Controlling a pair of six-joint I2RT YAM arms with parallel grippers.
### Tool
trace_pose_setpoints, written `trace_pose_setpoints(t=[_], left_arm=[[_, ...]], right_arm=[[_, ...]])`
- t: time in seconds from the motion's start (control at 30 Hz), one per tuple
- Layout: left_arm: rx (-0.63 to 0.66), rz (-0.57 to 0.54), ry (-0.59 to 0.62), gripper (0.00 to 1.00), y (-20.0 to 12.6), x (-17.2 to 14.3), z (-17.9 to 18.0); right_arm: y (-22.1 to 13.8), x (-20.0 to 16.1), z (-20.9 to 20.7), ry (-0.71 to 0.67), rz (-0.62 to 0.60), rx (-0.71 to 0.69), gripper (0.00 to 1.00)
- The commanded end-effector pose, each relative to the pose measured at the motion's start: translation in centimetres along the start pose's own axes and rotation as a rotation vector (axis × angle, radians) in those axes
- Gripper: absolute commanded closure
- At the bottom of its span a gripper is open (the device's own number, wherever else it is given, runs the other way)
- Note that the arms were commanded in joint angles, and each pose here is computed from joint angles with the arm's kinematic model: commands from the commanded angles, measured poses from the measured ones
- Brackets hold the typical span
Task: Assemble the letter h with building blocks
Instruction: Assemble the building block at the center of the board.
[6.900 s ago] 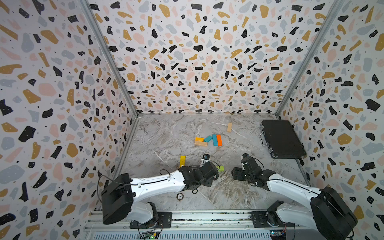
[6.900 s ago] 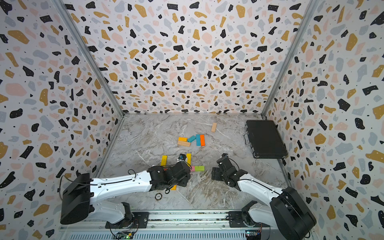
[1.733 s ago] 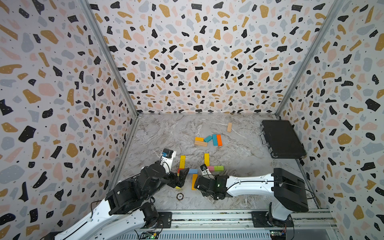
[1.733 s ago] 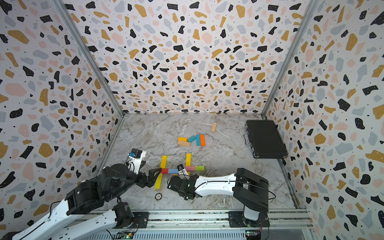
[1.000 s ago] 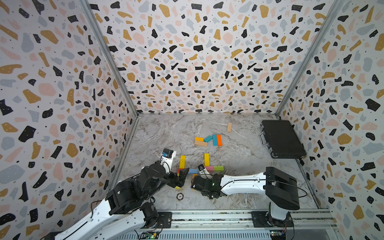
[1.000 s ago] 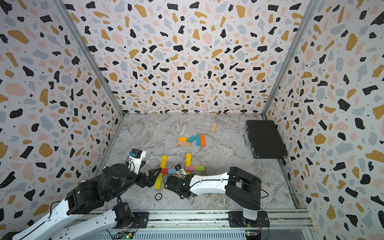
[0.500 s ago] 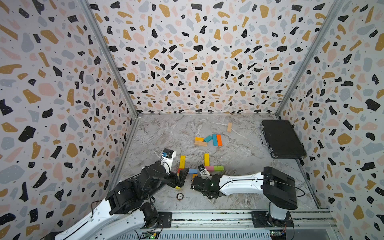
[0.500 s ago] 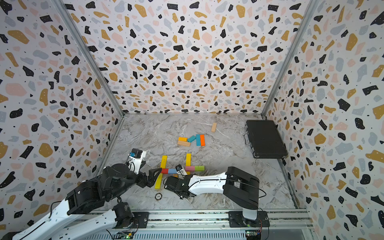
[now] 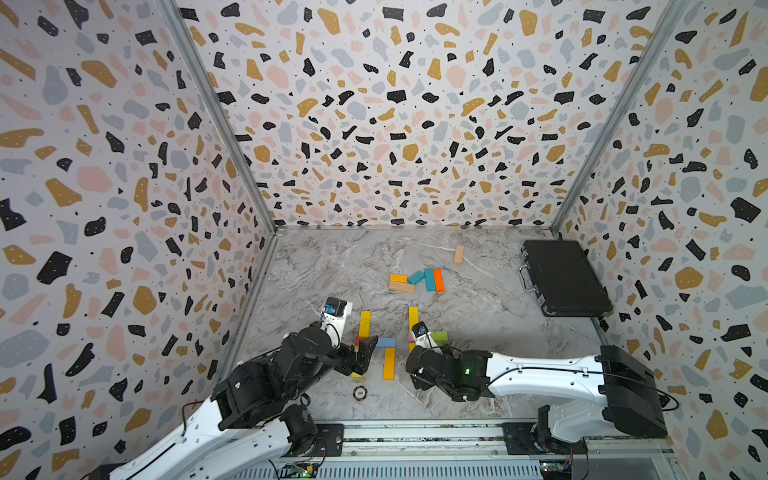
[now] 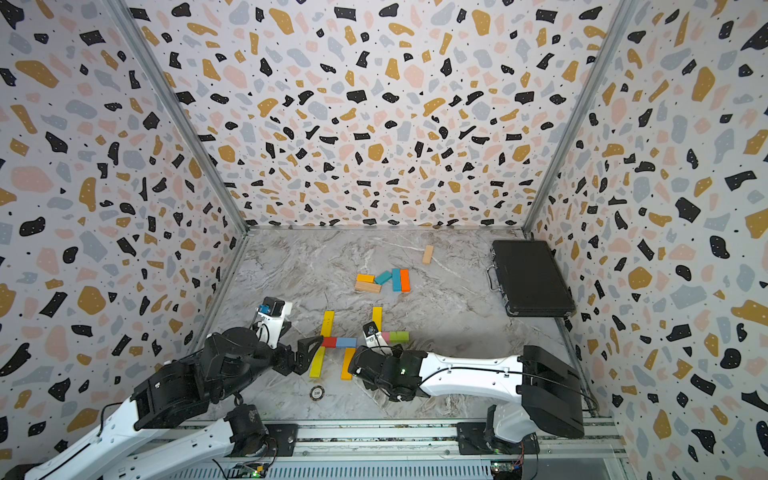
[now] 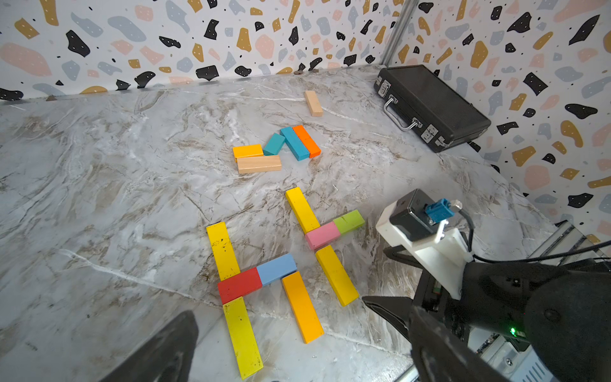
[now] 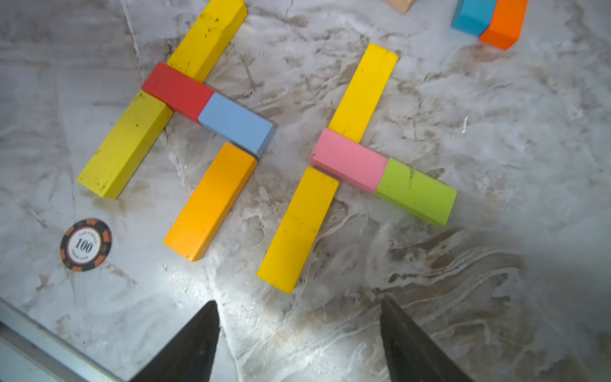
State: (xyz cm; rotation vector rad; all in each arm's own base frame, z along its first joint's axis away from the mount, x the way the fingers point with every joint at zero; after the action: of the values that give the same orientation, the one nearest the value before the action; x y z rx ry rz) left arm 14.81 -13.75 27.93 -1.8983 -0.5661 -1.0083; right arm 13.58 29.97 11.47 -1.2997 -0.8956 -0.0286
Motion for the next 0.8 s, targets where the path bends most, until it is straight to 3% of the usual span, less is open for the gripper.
trace_pose_setpoints(t=[0.0,0.77], left_arm=[[-0.007,-0.032,-0.004,0.01,0.0,0.5,-0.1],[0.006,-0.028,-0.004,0.01,0.0,0.5,0.1]], right_arm=[[1.0,-3.3,-0.4,0.025,0.116,0.009,0.24],[4.4,-5.0,-1.4,0.079,0.143,-0.089,0.26]])
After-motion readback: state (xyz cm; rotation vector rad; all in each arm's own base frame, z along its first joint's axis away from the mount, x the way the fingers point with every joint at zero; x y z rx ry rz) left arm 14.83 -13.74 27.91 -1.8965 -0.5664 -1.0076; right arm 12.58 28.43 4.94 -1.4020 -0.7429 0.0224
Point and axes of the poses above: each gripper's point midway between its finger pads, its own y axis out along the fingers, its own z axis along the line the jaws close on, x = y × z, the point moved 3 cm from there along -y, back along the fingers, and after that the axes turned 5 degrees about -y, right-handed, at the moved point
